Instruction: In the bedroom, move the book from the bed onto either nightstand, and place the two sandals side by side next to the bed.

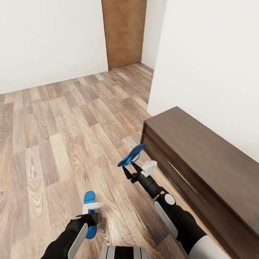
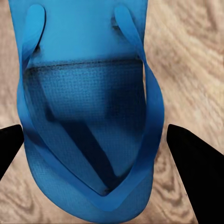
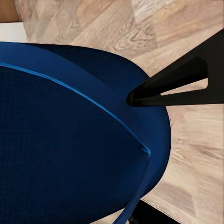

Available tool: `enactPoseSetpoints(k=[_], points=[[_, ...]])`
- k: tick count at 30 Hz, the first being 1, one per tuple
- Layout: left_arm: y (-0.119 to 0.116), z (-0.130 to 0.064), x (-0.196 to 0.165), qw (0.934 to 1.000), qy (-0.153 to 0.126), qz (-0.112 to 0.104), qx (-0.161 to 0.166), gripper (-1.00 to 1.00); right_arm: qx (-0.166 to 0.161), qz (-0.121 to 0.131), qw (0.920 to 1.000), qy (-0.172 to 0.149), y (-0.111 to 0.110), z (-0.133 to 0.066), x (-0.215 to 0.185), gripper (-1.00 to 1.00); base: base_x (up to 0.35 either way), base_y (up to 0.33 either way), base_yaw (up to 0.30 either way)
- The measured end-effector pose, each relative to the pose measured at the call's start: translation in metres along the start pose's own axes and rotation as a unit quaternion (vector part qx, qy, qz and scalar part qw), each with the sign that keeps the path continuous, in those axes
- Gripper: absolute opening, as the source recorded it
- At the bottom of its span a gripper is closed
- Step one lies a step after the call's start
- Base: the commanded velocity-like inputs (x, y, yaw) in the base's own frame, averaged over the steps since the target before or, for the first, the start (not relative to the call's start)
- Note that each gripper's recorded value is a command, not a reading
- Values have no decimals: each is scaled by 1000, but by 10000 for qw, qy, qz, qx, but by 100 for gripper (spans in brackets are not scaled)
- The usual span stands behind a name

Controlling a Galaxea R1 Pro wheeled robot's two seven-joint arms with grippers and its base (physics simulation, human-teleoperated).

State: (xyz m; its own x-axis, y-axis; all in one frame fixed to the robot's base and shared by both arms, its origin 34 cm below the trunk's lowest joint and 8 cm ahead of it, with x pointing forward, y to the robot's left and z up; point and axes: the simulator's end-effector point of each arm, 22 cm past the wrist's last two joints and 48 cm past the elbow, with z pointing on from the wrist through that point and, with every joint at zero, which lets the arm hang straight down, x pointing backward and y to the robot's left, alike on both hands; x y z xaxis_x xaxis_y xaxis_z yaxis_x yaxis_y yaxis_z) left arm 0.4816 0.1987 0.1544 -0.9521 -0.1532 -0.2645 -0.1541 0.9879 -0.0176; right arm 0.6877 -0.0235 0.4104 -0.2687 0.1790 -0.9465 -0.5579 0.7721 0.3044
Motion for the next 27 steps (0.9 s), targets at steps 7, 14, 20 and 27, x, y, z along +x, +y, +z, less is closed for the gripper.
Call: enactPoseSetpoints(k=[7,14,20,27], points=[[-1,-8,-10,9999,-117,-3,19,-100,-21,-74,9999,-92,4,0,-15,-100,0,0,258],[-3,-17,-22,9997,-246,-2,40,-100,-45,-153,9997,-197,8,-1,-32,-100,0,0,65],[-5,-25,-32,9993,-370,-3,60,-100,-67,-228,9993,-291,12,-1,-47,-100,0,0,2],[-6,-35,-44,9987,-508,-8,80,-100,-92,-315,9987,-402,17,-3,-64,-100,0,0,23]])
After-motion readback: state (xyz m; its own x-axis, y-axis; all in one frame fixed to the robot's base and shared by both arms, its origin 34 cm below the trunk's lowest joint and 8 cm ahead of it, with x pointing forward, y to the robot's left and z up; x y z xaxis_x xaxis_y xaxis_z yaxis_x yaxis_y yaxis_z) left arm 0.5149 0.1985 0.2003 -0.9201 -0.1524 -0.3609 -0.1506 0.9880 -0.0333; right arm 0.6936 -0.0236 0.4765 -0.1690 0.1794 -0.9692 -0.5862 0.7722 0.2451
